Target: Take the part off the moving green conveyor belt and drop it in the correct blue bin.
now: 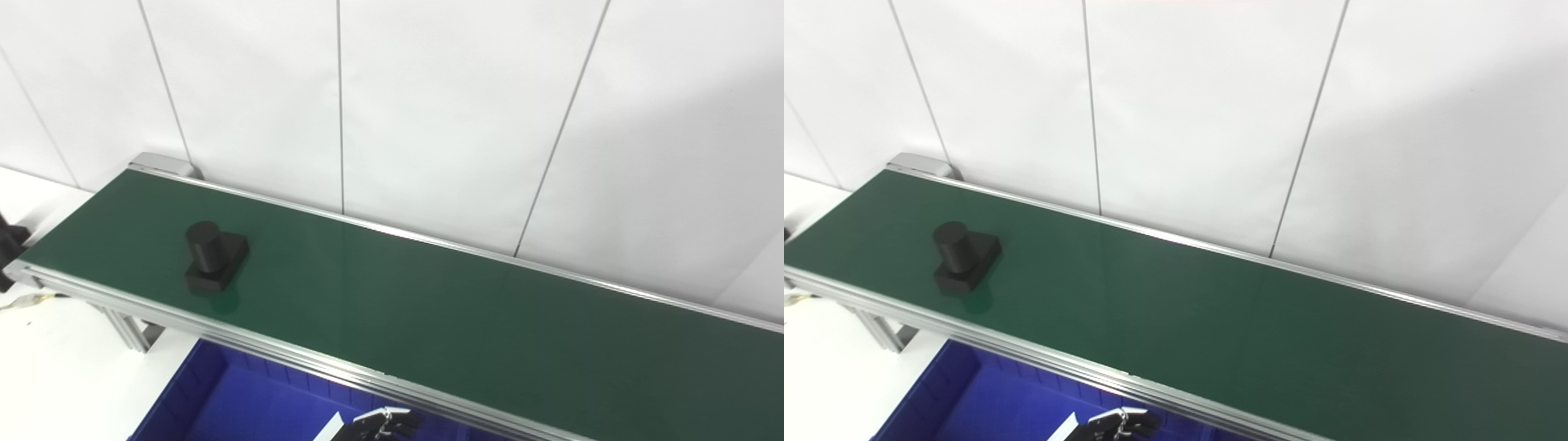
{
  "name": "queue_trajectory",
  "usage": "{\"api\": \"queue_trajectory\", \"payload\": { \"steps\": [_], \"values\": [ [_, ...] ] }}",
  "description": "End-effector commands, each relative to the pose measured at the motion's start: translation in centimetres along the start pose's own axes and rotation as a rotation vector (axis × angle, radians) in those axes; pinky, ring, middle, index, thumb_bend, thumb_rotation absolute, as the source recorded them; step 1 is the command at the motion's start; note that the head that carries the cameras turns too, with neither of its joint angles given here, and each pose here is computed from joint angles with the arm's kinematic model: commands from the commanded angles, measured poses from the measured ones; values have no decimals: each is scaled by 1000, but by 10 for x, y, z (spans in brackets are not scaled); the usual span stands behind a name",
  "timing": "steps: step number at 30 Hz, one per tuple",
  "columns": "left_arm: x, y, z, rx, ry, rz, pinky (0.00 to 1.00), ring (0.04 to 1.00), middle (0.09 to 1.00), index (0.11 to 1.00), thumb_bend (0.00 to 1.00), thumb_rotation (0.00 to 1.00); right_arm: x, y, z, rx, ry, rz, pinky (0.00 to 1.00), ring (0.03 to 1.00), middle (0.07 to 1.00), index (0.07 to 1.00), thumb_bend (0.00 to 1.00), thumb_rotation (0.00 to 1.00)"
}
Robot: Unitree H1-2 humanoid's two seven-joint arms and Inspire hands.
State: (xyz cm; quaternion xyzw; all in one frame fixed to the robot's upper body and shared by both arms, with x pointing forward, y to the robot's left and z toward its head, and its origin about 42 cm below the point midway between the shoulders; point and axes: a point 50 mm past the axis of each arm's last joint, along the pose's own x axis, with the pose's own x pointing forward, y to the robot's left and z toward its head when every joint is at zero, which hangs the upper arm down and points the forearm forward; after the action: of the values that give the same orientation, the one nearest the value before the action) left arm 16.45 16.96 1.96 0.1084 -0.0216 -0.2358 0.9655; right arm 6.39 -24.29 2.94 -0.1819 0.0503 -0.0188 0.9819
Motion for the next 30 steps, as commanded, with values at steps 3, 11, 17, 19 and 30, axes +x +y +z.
{"api": "queue_trajectory", "payload": {
  "steps": [3,11,17,19,30],
  "values": [
    [9,2,7,1,-62,23,679,742,778,758,998,187,0,-4,8,28,-65,-37,786,871,909,947,597,22],
    [12,-3,8,-14,-65,22,686,749,779,759,1000,169,0,-9,10,28,-69,-43,806,879,912,954,579,0],
    [15,-8,7,-18,-64,29,678,742,778,756,1000,173,4,-18,22,39,-125,-65,807,842,896,955,539,0],
    [17,-10,7,-16,-64,32,672,739,776,756,1000,179,8,-21,31,46,-160,-68,854,871,914,968,525,0],
    [25,-20,7,-9,-67,27,694,754,780,761,1000,192,35,-54,60,-10,-317,-110,847,872,912,969,540,0]
  ]
}}
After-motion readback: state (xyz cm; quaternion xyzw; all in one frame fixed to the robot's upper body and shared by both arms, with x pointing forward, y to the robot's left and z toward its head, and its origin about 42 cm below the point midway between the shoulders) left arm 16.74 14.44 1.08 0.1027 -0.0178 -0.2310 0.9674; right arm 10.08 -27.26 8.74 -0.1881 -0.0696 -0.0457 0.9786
